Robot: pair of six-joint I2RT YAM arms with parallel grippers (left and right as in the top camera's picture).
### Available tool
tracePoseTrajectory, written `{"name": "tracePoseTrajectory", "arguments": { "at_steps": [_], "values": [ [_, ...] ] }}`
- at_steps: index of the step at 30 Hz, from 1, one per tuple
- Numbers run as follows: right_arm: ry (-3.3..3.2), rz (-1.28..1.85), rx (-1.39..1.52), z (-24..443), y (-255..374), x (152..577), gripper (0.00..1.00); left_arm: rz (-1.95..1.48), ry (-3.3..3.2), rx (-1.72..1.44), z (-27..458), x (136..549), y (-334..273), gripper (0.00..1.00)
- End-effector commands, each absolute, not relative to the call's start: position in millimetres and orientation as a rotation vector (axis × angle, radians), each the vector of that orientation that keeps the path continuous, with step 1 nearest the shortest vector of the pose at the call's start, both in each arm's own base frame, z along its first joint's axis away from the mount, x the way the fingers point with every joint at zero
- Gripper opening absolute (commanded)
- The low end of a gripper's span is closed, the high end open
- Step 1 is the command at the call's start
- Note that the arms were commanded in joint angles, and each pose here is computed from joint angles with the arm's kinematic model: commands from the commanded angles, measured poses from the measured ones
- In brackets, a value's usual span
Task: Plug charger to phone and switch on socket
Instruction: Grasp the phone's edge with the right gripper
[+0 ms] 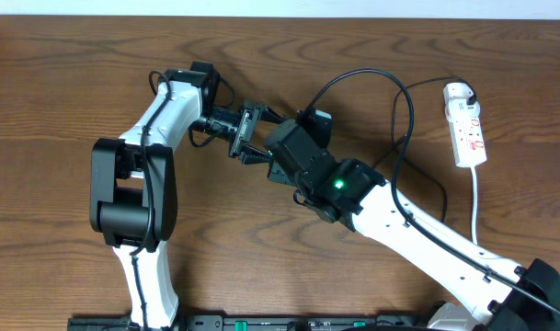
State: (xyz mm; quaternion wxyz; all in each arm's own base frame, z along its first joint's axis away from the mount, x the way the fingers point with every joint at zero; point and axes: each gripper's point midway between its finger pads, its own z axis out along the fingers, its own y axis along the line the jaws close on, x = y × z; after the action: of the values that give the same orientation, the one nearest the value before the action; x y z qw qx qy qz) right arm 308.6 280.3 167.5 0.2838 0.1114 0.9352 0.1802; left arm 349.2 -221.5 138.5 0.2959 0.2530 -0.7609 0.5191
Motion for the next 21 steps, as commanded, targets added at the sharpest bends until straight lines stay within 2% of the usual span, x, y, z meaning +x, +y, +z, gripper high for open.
{"name": "tracePoseTrajectory", "arguments": {
  "at_steps": [1, 8, 17, 21],
  "values": [
    [2.492, 0.494, 0.301, 173, 285, 311, 0.08, 1.445, -2.002, 0.635, 159, 346, -225, 0.64],
    [2.492, 0.493, 0.3, 173, 285, 310, 0.01, 1.445, -2.002, 0.635, 159, 346, -225, 0.64],
    [2.483, 0.479, 0.292, 174, 283, 312, 0.01, 1.444, -2.002, 0.635, 159, 346, -225, 0.65],
    [2.479, 0.473, 0.315, 177, 275, 315, 0.01, 1.444, -2.002, 0.636, 159, 347, -225, 0.8]
  ]
}}
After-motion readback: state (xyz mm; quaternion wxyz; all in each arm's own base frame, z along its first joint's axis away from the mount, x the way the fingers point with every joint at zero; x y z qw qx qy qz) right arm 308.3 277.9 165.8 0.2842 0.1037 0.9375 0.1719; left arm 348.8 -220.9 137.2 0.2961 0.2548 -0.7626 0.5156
